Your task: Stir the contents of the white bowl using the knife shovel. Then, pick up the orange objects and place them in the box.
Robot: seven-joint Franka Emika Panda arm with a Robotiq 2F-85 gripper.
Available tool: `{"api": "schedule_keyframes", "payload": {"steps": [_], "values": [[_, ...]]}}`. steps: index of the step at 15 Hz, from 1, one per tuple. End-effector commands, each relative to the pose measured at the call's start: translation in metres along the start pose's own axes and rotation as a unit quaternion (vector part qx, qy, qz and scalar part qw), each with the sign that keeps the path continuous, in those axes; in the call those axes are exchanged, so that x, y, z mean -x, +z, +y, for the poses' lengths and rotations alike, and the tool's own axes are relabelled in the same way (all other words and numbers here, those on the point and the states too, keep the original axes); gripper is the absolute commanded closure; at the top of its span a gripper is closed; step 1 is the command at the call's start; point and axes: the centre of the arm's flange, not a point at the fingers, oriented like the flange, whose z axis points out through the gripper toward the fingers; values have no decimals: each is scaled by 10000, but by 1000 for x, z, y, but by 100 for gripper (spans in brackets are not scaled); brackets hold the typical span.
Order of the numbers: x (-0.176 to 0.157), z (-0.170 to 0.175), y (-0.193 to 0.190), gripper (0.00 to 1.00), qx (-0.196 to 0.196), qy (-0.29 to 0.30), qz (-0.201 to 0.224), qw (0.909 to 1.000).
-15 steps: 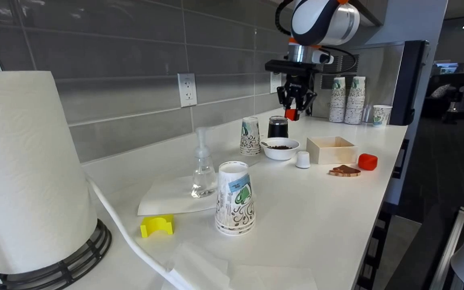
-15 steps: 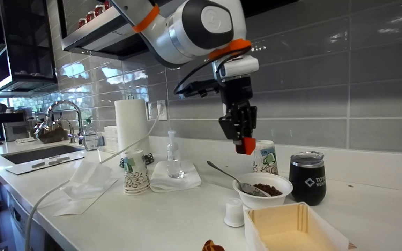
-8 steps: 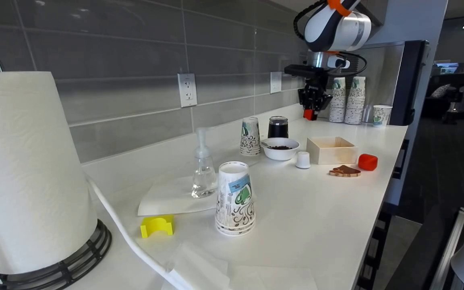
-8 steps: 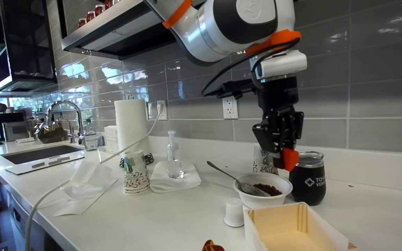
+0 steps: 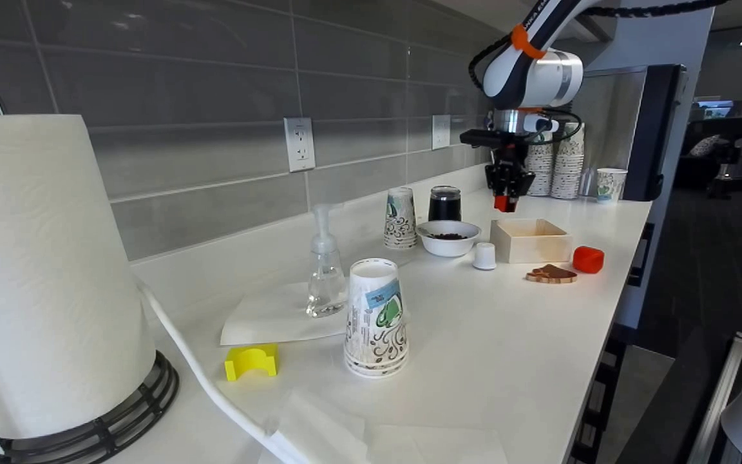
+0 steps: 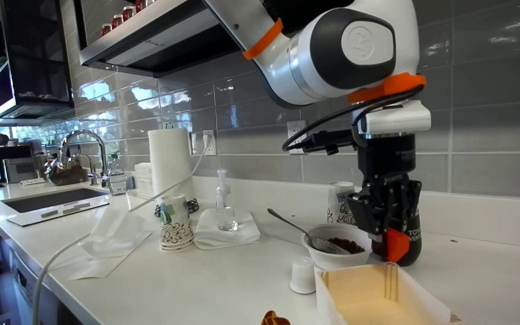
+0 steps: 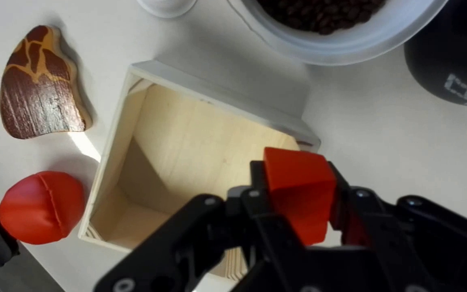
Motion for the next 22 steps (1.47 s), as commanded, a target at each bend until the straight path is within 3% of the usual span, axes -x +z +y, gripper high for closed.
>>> {"api": "schedule_keyframes", "payload": {"steps": [1, 5, 9, 10, 12, 16, 22], "values": [[-8, -12, 11, 89, 309, 308, -31, 9990], [-11, -7, 20, 89, 644, 401, -23, 9971], [-13, -3, 28, 89, 692, 606, 43, 9958], [-14, -1, 28, 39, 675, 613, 20, 9958], [-14, 2, 26, 33, 666, 646, 8, 9957], [-16, 21, 18, 1, 609, 675, -18, 9959], [-30, 73, 3, 0, 544, 1071, -81, 9927]]}}
